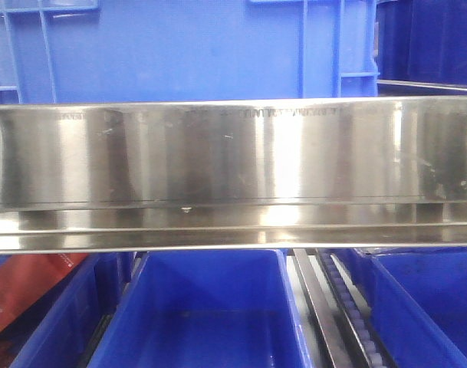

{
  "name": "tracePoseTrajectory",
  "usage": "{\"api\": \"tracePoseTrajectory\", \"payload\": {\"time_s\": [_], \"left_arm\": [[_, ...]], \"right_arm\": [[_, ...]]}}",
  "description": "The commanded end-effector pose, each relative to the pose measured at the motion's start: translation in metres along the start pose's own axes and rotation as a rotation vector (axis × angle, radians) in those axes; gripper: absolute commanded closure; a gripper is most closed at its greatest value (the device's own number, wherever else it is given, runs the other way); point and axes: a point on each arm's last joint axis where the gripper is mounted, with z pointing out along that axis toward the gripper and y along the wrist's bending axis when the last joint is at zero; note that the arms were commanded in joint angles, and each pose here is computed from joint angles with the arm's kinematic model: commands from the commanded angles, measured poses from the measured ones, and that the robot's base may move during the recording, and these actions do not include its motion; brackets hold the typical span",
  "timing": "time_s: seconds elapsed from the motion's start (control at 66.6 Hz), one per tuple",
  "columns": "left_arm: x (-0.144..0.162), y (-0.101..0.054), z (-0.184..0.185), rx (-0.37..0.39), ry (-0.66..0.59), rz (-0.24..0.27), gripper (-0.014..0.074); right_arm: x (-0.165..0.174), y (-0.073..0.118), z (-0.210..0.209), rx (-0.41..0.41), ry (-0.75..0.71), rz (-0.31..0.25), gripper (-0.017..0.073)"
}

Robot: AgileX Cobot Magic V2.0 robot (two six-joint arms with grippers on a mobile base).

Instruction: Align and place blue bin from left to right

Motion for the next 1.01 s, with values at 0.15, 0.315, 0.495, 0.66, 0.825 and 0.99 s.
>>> {"api": "tracePoseTrajectory", "payload": {"time_s": [0.15, 0.315, 0.495, 0.66, 0.825, 0.99], "left_arm": [[-0.002, -0.001, -0.001, 0.012, -0.020, -0.011, 0.0704], [-0.002, -0.001, -0.001, 0.012, -0.020, -0.011, 0.0704], [-0.002, -0.001, -0.001, 0.012, -0.020, -0.011, 0.0704], [-0.002, -0.001, -0.001, 0.012, -0.020, -0.011, 0.0704], [-0.002, -0.001, -0.001, 0.012, -0.020, -0.011, 0.0704], [-0.002, -0.001, -0.001, 0.012, -0.020, -0.011, 0.0704]], "right_arm": [[-0.003, 0.001, -0.001, -0.007, -0.031, -0.017, 0.0629], [-0.003, 0.001, -0.001, -0.009, -0.037, -0.017, 0.0629], [-0.005, -0.003, -0.010, 0.022, -0.091, -0.060, 0.0629], [0.013, -0.018, -0.028, 0.184, -0.125, -0.122, 0.0629], [0.044, -0.028, -0.043, 0.348, -0.092, -0.110, 0.0629], [0.074, -0.028, -0.057, 0.424, -0.090, -0.095, 0.0629]]}}
